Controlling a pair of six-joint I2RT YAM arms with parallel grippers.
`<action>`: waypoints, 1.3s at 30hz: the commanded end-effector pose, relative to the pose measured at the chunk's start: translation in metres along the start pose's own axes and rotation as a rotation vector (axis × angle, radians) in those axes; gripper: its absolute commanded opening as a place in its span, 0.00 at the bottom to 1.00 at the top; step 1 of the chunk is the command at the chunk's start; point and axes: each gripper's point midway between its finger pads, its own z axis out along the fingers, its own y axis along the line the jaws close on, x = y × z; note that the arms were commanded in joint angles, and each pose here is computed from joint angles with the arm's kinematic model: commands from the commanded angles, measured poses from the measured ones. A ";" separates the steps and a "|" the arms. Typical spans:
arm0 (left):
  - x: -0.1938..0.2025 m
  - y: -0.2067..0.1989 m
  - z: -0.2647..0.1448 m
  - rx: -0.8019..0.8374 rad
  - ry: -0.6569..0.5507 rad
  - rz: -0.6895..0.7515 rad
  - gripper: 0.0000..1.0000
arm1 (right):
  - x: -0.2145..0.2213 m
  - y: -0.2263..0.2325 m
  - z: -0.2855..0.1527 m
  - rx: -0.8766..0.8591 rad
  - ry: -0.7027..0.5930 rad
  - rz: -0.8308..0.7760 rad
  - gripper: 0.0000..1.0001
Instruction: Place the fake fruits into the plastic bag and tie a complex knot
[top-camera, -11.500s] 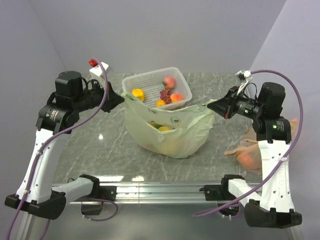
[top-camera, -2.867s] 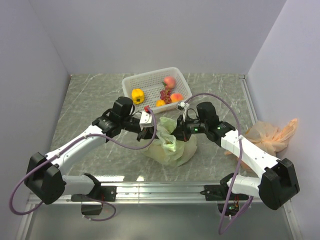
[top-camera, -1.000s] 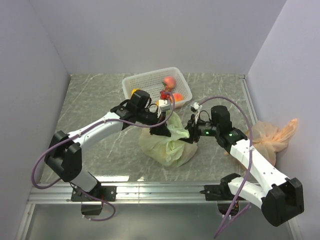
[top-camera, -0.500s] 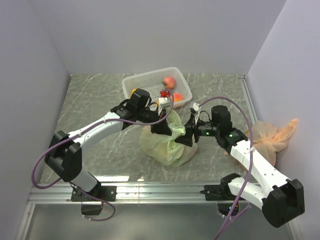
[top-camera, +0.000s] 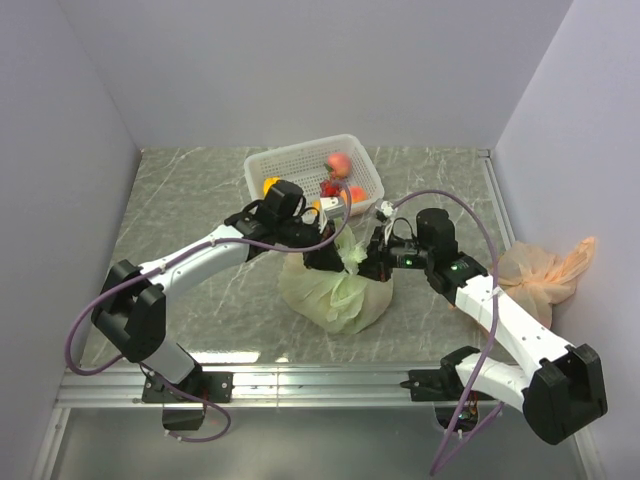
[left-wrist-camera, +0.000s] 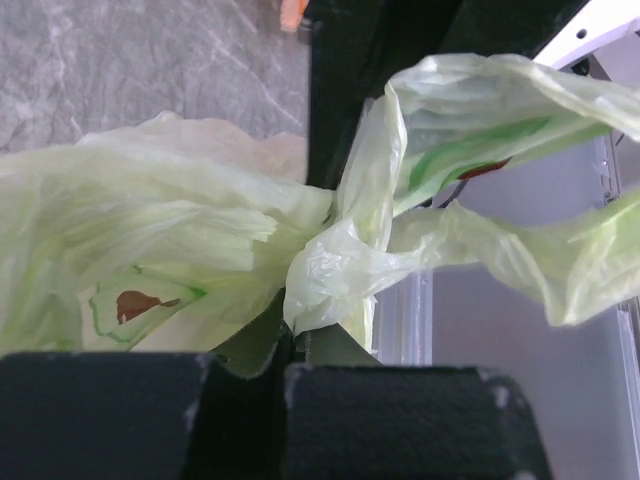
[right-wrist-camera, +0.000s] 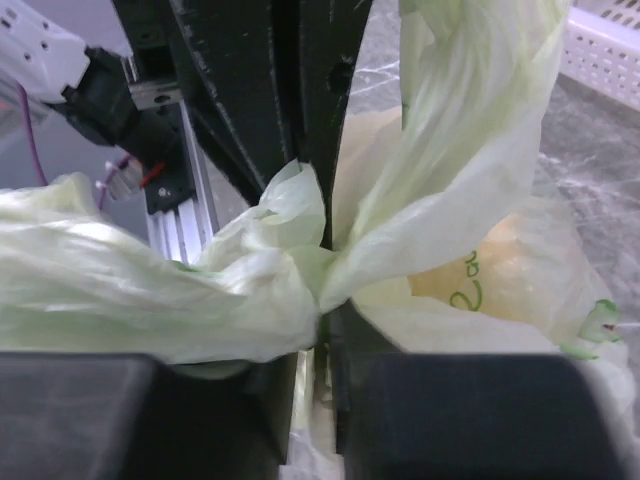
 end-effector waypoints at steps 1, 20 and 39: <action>-0.009 -0.007 -0.002 0.004 -0.015 0.048 0.01 | -0.025 0.005 0.002 -0.020 -0.056 -0.082 0.07; -0.072 0.009 -0.103 -0.271 -0.074 0.281 0.61 | -0.018 0.010 -0.003 -0.063 -0.003 -0.196 0.00; -0.081 0.012 -0.076 -0.132 -0.085 -0.048 0.48 | -0.019 -0.001 -0.002 0.001 0.021 -0.293 0.00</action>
